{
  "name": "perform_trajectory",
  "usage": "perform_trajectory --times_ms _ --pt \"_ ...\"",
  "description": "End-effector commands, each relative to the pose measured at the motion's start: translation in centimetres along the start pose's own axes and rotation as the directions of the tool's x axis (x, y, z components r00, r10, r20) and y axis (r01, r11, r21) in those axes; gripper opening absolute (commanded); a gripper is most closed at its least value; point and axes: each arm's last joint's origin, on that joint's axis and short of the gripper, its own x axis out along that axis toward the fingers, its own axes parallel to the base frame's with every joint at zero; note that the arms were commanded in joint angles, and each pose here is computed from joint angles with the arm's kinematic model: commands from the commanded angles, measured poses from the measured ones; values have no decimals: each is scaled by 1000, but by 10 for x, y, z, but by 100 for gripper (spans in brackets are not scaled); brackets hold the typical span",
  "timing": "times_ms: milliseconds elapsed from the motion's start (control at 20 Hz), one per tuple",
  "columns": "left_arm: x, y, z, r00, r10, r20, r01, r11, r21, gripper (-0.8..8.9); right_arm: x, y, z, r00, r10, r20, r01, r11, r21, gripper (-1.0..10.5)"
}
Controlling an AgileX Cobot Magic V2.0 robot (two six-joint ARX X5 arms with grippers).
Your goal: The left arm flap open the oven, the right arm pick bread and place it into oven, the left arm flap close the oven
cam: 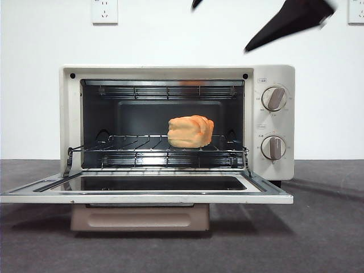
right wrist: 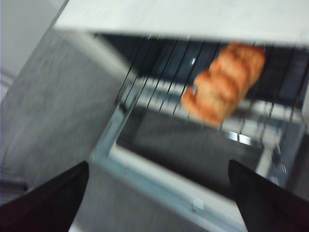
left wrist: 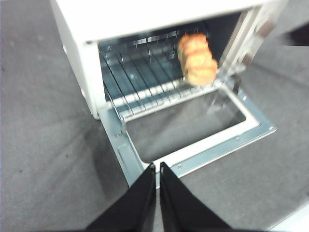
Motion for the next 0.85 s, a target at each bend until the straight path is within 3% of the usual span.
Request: perform_trajectory --times_ms 50,200,350,550,700,850 --pt "12 -7 9 999 -44 -19 45 999 31 14 -28 5 -11 999 7 -33 -10 997 -75 463" --pt "31 -17 20 974 -219 -50 220 976 2 14 -66 2 -31 997 -10 -78 1 993 -119 463" --pt "56 -18 28 944 -311 -113 306 950 -63 14 -99 -4 -49 996 -21 -88 8 989 -145 463" --pt "82 15 35 953 -267 -143 238 951 -196 13 -130 -10 -66 999 -7 -50 -1 986 -167 463" --pt "103 46 24 930 -336 -151 268 899 -348 13 -143 -13 -73 1000 -14 -10 12 985 -172 463" --pt "129 71 -12 930 -329 -161 209 838 -504 13 -148 -14 -76 1000 -6 4 7 985 -174 463"
